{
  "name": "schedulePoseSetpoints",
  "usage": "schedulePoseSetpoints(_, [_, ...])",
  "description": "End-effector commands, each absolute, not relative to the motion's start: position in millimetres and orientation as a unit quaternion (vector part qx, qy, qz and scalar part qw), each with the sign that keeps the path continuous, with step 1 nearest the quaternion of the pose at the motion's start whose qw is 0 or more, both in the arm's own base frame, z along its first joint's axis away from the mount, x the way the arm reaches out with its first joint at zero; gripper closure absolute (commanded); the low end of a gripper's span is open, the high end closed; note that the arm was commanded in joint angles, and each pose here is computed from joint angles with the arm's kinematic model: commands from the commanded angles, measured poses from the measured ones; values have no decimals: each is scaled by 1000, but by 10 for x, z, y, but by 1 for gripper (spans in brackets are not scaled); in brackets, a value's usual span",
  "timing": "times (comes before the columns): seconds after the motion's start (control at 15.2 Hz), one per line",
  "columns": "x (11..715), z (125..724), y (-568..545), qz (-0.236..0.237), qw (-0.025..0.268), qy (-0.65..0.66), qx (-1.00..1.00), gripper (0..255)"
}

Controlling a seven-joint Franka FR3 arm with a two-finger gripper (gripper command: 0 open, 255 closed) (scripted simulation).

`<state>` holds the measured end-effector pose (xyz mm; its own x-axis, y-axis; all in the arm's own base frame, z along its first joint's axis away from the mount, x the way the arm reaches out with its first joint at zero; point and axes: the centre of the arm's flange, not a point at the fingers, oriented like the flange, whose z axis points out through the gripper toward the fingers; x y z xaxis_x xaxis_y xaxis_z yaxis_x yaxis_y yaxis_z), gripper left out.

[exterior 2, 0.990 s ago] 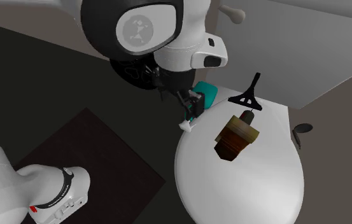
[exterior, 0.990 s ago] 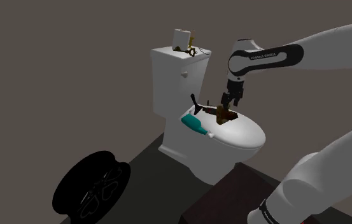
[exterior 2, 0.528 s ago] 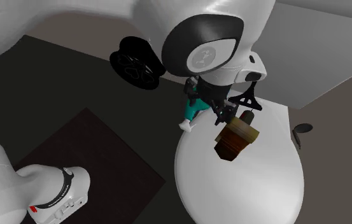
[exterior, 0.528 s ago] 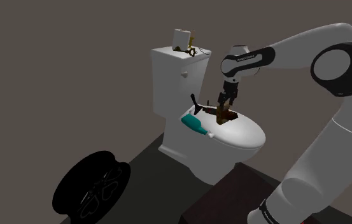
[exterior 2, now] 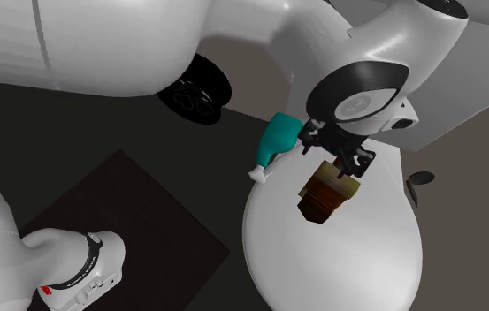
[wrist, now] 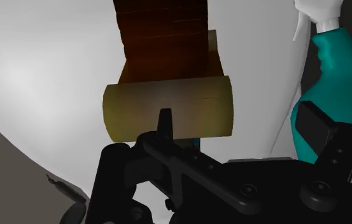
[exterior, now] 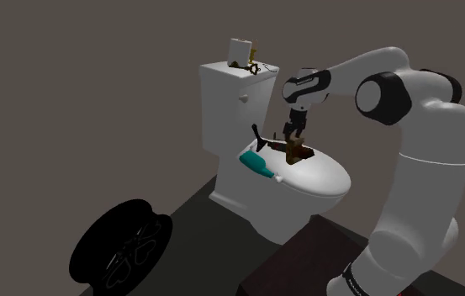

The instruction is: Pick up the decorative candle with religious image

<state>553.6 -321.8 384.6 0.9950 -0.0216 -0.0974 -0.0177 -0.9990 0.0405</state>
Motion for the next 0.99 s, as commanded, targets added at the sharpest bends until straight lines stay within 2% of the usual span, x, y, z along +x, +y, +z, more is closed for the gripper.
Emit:
schedulePoseSetpoints(0.0, [5684,3718,-3398,-47,16,-6,999,0])
schedulePoseSetpoints(0.26, [5971,3518,-3718,-45,9,-1,999,0])
schedulePoseSetpoints(0.86, [5970,3118,-3718,-45,9,-1,999,0])
schedulePoseSetpoints(0.92, [5969,3116,-3711,-45,9,-1,999,255])
